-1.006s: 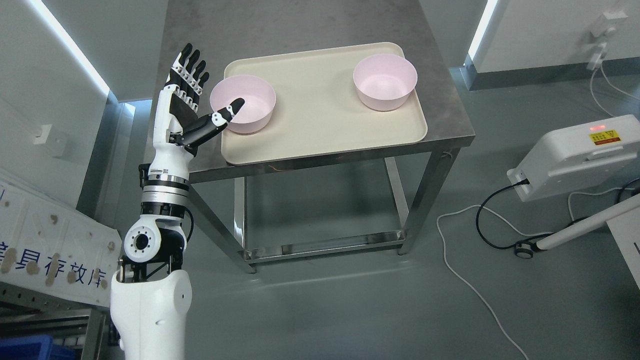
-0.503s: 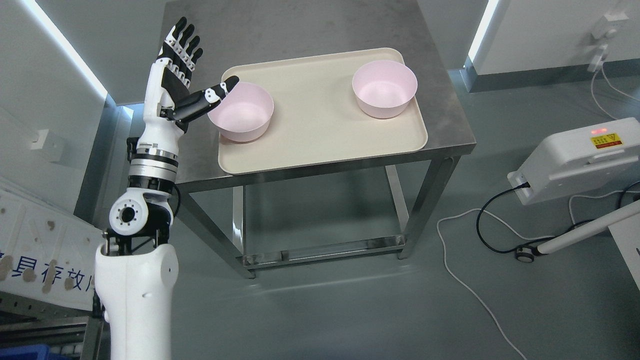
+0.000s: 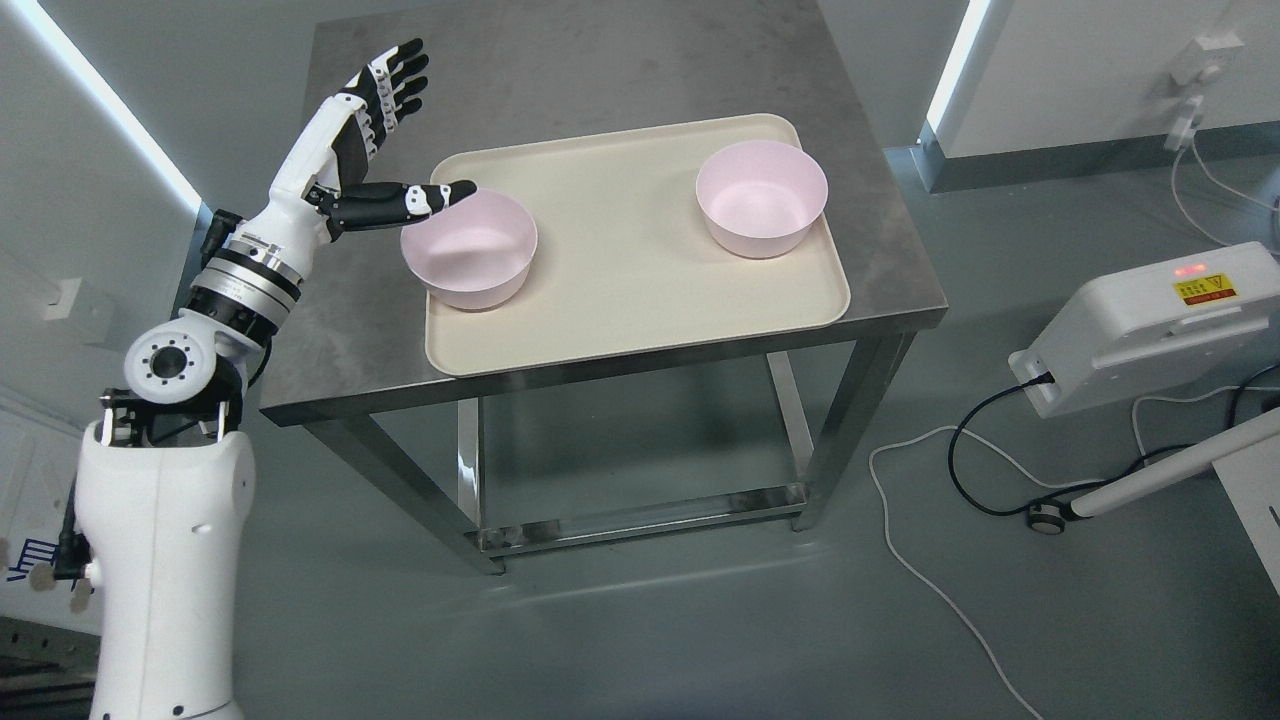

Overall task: Stack pink IKEA bowls on left shelf middle
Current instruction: 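Reach the left hand toward the rim of the nearer pink bowl, then grasp the rim of the nearer pink bowl with the left hand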

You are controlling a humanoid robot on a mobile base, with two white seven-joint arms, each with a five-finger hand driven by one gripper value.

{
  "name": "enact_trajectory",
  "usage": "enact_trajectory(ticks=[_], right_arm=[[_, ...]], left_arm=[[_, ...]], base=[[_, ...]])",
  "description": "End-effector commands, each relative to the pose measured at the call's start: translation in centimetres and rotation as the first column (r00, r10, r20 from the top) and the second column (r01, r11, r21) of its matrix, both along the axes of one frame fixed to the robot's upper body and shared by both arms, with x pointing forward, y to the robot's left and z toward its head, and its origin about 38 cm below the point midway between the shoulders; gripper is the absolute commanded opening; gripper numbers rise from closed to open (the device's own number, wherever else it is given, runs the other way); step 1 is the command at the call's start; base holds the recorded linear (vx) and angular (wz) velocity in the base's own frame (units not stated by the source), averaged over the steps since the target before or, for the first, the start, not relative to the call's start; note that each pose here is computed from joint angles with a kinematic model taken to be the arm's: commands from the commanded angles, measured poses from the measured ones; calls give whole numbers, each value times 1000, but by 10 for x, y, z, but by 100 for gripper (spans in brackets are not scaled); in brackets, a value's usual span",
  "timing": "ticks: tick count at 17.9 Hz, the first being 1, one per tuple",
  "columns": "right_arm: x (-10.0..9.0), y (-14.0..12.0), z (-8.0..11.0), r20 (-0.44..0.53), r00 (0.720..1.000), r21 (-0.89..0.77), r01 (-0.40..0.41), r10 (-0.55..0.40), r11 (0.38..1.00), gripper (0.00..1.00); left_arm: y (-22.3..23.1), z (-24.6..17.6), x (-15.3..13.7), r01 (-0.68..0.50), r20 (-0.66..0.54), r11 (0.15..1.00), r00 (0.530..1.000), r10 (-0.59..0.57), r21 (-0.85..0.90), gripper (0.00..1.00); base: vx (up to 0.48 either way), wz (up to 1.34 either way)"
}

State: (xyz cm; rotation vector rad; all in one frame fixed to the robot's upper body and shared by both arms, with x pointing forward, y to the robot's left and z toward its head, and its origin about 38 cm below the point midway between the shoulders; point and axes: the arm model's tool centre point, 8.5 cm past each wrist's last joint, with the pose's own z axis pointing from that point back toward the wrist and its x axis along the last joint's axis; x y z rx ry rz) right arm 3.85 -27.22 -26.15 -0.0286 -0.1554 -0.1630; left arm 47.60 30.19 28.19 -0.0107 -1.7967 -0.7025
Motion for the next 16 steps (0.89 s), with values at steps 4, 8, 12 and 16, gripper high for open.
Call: enact_trajectory(ticks=[4,8,12,16], right_arm=[[0,-11,1,0,1000,-17,-1,1,1000,100],[0,-11,1,0,1000,-17,-1,1,1000,100],[-1,-11,1,-1,1000,-17,-1,1,1000,100],[0,-11,1,0,1000,-17,-1,1,1000,100]], left_arm=[[46,-16,26,-55,-177,927,976,129,370,95],[23,-16,40,-34,-176,877,975,134,479,94],[17,-21,39,7,-205,869,973,108,494,81],[13,-23,39,24,-211,864,973,96,504,75]], base=[[20,0],[3,0],[0,0],[0,0]])
